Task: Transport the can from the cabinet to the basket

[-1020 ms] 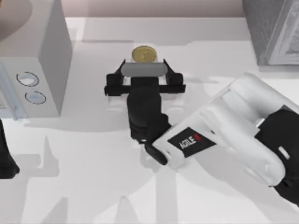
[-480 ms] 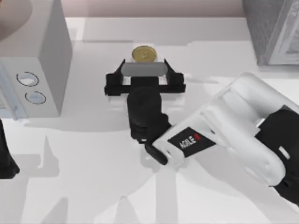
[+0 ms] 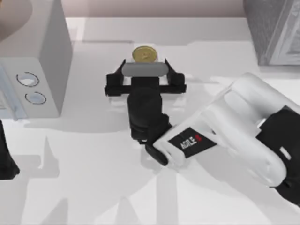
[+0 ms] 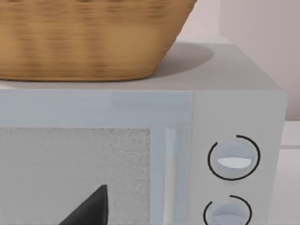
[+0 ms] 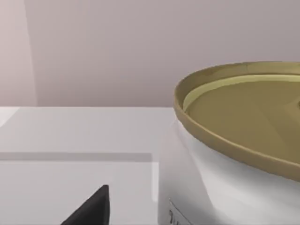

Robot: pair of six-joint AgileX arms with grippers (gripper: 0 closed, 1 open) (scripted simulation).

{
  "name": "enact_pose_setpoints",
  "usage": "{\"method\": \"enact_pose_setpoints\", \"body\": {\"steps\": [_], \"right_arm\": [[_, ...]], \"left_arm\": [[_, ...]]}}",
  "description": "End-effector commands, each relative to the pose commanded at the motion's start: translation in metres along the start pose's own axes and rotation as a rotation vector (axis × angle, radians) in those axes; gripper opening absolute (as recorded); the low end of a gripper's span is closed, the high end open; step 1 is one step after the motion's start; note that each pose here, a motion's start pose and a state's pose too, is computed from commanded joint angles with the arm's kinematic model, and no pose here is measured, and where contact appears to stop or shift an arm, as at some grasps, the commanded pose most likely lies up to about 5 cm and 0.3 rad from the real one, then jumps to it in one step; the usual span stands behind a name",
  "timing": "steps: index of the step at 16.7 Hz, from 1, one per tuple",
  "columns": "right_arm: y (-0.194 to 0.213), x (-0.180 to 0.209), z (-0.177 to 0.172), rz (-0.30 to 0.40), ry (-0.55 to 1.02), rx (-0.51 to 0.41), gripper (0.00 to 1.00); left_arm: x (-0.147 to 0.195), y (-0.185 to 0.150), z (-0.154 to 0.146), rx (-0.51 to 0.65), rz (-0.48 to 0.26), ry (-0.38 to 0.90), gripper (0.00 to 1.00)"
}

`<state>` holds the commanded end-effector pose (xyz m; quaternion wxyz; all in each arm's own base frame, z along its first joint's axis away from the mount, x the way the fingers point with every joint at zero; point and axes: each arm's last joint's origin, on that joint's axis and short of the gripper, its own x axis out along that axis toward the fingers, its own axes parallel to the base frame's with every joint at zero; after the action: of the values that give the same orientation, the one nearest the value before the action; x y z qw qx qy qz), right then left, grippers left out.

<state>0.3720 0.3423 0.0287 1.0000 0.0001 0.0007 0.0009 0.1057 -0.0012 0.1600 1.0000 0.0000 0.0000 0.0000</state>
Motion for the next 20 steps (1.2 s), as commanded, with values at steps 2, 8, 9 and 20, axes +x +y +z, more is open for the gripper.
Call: {"method": "enact_pose_setpoints", "body": {"steps": [2, 8, 9, 20], "right_arm": [[0.0, 0.0, 0.0, 0.0, 0.0, 0.0, 1.0], [0.002, -0.012, 0.0, 0.0, 0.0, -0.003, 1.0], [0.003, -0.02, -0.001, -0.001, 0.002, -0.006, 1.0], [0.001, -0.089, -0.002, -0.001, 0.003, -0.004, 1.0]], "left_arm": [[0.0, 0.0, 0.0, 0.0, 0.0, 0.0, 1.0], [0.0, 0.0, 0.0, 0.0, 0.0, 0.0, 1.0], [0.0, 0.0, 0.0, 0.0, 0.0, 0.0, 1.0], [0.0, 0.0, 0.0, 0.0, 0.0, 0.0, 1.0]]}}
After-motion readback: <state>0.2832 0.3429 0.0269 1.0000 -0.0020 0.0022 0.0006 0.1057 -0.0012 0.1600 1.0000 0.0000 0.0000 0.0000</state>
